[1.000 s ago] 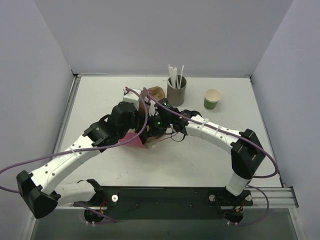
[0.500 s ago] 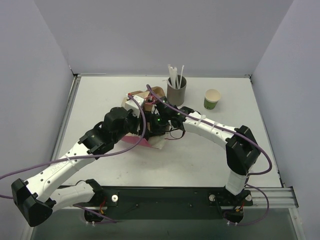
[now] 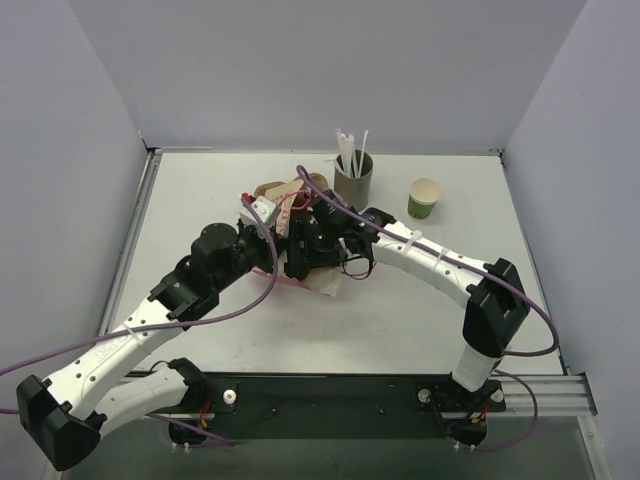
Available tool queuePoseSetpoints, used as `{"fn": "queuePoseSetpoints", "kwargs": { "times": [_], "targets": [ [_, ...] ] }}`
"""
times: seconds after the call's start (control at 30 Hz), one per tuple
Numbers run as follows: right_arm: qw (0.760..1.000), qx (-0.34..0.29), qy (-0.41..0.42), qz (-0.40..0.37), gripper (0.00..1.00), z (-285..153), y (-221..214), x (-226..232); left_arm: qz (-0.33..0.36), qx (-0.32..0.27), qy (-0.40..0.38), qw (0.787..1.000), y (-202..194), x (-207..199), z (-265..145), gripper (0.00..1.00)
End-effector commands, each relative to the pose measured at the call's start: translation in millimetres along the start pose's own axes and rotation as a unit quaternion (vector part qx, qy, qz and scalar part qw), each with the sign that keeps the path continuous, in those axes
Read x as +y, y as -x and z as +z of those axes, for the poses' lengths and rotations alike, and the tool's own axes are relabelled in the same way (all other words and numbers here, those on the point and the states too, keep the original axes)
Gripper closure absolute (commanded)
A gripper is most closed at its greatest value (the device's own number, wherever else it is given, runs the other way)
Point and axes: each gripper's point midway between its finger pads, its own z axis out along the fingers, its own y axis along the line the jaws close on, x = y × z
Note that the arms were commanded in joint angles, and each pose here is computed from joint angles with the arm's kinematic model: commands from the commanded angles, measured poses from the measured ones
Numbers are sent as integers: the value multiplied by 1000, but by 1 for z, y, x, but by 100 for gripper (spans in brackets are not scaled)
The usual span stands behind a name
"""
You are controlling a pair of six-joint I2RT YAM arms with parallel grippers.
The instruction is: Pack the takeout coffee
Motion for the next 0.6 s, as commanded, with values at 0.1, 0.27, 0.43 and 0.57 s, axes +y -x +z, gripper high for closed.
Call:
{"fn": "queuePoseSetpoints", "kwargs": {
  "times": [0.1, 0.27, 0.43, 0.57],
  "targets": [
    [999, -37, -24, -6, 71, -34, 12, -3, -10, -97, -110, 989, 48, -34, 5, 100],
    [999, -29, -44, 1, 72, -36, 9, -9, -46, -90, -152, 983, 52, -38, 12, 100],
    [997, -11, -78, -4, 74, -35, 5, -20, -90, -80, -151, 981, 46, -32, 14, 100],
    [996, 6, -89, 3, 74, -23, -3, -26, -107, -54, -140, 983, 39, -28, 16, 100]
  ]
}}
